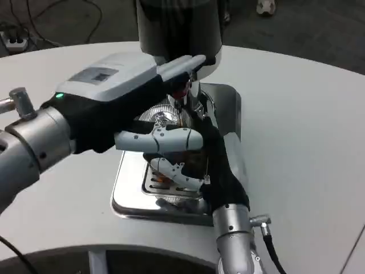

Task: Grasp the cup under the faucet to collect the drink, then remove the cup.

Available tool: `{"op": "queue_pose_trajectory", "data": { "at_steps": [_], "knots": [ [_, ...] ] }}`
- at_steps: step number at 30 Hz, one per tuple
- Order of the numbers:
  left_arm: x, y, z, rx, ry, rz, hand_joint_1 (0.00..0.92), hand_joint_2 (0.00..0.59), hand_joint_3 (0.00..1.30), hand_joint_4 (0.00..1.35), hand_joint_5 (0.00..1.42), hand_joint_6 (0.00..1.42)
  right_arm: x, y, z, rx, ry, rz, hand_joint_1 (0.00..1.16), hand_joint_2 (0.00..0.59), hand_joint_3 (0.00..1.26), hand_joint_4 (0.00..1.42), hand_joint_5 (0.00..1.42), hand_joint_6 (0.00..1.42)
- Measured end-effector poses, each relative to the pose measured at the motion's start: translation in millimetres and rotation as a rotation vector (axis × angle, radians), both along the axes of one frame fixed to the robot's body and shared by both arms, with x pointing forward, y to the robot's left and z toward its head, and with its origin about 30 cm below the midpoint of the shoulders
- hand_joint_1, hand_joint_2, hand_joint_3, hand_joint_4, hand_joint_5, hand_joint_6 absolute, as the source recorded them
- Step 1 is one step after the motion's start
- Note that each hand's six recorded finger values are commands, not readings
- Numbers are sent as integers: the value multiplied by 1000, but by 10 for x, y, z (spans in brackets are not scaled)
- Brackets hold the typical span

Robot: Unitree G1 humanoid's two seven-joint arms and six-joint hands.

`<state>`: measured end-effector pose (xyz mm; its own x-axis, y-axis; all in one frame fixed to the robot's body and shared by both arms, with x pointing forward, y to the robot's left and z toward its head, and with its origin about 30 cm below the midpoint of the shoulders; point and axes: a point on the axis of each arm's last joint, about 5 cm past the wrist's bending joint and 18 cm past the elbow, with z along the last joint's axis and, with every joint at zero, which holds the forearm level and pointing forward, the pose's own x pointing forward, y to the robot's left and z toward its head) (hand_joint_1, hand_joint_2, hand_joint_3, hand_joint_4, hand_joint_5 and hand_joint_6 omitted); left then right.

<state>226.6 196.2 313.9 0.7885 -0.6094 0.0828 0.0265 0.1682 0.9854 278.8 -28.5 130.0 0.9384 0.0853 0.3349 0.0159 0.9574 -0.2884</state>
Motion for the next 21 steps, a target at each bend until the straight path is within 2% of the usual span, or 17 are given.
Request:
{"op": "queue_pose_trajectory", "data": {
  "at_steps": [2, 5, 7, 10, 14, 21],
  "knots": [
    [2, 6, 2, -2, -1, 3, 0, 190, 39, 37, 128, 0, -1, 8, 3, -2, -3, 1, 820, 158, 118, 342, 379, 296],
    [2, 10, 2, -2, -1, 3, 0, 190, 39, 37, 128, 0, -4, 15, 3, -2, -10, -6, 843, 157, 180, 411, 457, 352],
    [1, 15, 0, -3, -1, 4, 0, 190, 39, 37, 128, 0, -7, 20, 1, -2, -15, -16, 847, 164, 280, 490, 549, 438],
    [-1, 22, -3, -5, -2, 4, 0, 191, 39, 37, 129, 0, -11, 28, -5, -5, -17, -17, 856, 169, 398, 561, 626, 517],
    [-3, 48, -10, -23, 7, 5, 0, 192, 42, 37, 129, 0, -10, 32, -7, -5, -23, -21, 873, 163, 495, 630, 702, 598],
    [2, 119, -48, -102, 46, 1, 0, 192, 47, 1, 89, 0, -4, 35, -3, -5, -28, -21, 903, 169, 641, 753, 860, 777]
  ]
}}
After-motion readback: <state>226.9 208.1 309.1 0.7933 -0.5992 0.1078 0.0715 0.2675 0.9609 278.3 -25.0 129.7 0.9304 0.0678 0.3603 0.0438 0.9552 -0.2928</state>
